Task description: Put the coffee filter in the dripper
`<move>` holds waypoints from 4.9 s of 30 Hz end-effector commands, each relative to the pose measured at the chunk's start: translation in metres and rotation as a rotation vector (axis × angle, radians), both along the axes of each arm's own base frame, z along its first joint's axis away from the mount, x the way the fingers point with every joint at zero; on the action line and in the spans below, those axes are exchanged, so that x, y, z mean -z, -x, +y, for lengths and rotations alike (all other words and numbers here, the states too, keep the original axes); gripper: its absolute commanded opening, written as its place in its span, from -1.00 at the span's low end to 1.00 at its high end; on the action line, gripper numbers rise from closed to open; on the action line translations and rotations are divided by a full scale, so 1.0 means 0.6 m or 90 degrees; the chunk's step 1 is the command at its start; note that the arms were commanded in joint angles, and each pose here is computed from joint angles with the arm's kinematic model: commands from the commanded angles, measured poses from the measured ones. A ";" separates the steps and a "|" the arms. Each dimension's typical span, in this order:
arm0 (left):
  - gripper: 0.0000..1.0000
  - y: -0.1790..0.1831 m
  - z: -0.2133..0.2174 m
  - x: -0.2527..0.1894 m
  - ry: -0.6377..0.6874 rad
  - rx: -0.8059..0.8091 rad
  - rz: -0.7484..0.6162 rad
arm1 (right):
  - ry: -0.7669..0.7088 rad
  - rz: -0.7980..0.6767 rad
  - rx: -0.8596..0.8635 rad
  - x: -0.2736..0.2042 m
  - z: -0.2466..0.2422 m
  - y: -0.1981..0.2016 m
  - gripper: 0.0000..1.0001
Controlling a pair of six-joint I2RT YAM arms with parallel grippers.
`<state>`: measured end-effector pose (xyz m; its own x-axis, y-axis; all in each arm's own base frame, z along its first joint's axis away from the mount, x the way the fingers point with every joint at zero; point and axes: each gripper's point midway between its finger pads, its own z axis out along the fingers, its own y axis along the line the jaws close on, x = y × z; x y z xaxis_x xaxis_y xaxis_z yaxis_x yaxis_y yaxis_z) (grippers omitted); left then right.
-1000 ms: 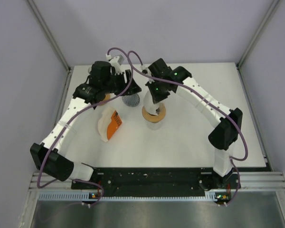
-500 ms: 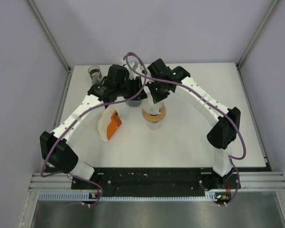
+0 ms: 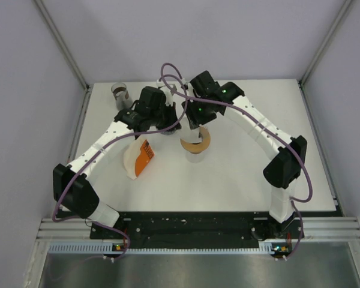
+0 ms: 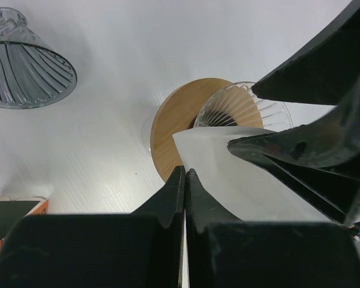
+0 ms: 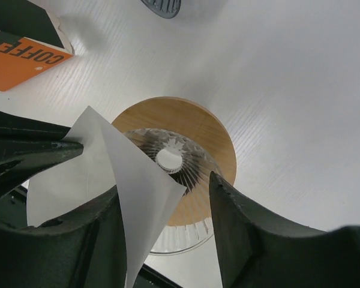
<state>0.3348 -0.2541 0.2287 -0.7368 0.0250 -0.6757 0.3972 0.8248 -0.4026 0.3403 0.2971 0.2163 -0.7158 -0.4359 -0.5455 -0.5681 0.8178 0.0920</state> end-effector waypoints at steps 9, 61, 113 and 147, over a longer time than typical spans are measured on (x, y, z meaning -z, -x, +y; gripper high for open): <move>-1.00 -0.004 -0.018 -0.024 0.023 0.027 -0.034 | -0.166 -0.177 -0.018 -0.200 -0.018 0.026 -0.05; 0.11 0.005 0.006 -0.041 0.144 -0.061 0.052 | 0.120 0.076 0.004 0.137 0.026 0.045 -1.00; -0.58 0.005 -0.001 -0.023 0.135 -0.042 0.041 | -0.080 -0.153 0.025 -0.138 0.004 0.032 -0.73; 0.36 -0.098 0.313 -0.131 0.091 -0.250 -0.097 | 0.082 -0.272 -0.418 -0.007 0.186 0.221 -1.00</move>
<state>0.4014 -0.1054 0.2898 -0.6242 -0.3332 -0.7067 0.1385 0.8430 -0.5198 0.1973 0.3954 0.2540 -0.1321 -0.6842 -0.7172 -0.9091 0.3721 -0.1875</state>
